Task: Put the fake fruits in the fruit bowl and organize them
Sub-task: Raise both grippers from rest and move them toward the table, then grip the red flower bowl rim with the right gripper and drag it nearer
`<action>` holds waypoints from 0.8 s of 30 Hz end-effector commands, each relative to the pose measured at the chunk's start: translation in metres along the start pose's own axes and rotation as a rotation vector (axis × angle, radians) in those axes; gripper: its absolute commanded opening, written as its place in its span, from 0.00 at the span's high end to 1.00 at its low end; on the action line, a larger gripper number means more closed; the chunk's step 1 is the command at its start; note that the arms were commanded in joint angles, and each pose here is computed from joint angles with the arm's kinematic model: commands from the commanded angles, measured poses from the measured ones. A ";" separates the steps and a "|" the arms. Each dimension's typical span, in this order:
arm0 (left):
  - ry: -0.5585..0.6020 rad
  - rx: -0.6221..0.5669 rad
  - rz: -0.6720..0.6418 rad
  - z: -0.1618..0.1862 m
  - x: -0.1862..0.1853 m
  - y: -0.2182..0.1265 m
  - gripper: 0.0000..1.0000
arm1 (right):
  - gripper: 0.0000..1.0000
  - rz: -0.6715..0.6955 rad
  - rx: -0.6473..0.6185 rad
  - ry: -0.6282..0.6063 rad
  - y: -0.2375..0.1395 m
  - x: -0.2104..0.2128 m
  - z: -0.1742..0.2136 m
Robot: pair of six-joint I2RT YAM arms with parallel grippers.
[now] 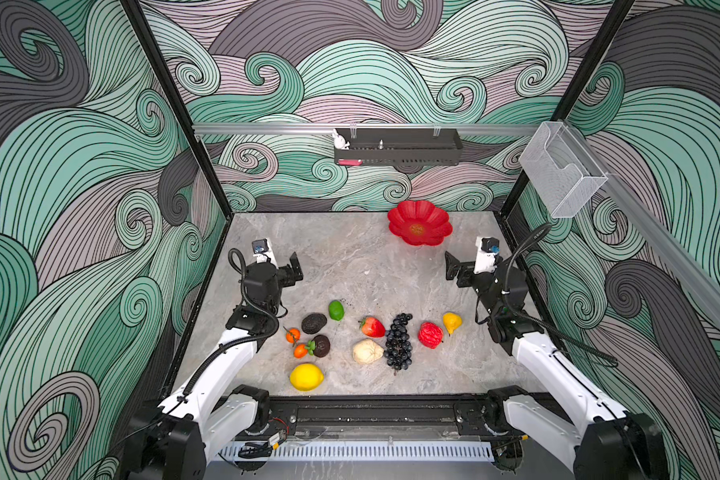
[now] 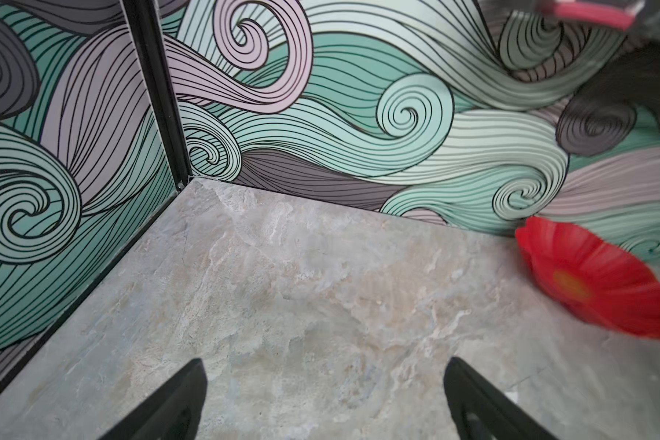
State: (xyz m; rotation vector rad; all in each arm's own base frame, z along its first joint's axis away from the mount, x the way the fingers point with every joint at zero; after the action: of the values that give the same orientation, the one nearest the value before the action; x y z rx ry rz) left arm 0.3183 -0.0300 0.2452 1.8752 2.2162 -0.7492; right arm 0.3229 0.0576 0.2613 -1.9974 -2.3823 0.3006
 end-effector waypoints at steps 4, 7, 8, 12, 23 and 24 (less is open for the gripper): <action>-0.294 0.164 -0.288 0.044 0.047 -0.010 0.01 | 0.00 0.141 0.156 0.421 -0.004 -0.018 0.038; -0.279 0.234 -0.239 0.058 0.049 -0.004 0.01 | 0.00 0.056 0.162 0.462 0.004 -0.011 0.042; -0.264 0.258 -0.227 0.061 0.049 -0.004 0.01 | 0.00 0.046 0.192 0.473 0.009 -0.009 0.043; -0.201 0.358 -0.147 0.069 0.037 -0.008 0.01 | 0.00 0.041 0.365 0.511 0.035 -0.004 0.058; -0.138 0.491 0.000 0.091 0.013 0.011 0.01 | 0.05 0.185 0.549 0.572 0.117 -0.016 0.090; -0.125 0.493 -0.002 0.094 0.012 0.012 0.01 | 0.06 0.192 0.557 0.579 0.124 -0.017 0.092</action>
State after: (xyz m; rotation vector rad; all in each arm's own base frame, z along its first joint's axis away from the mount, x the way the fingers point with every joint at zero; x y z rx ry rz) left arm 0.3004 -0.0501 0.1443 1.8462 2.1495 -1.4988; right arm 0.4221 0.0529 0.1585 -1.7122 -1.6291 0.2956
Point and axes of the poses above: each gripper's point midway between its finger pads, its own y axis out along the fingers, its own x axis along the line the jaws close on, z = x × y, the point moved 4 cm from there along -y, back along the fingers, and after that the axes turned 12 degrees about -y, right-handed, at the moved point
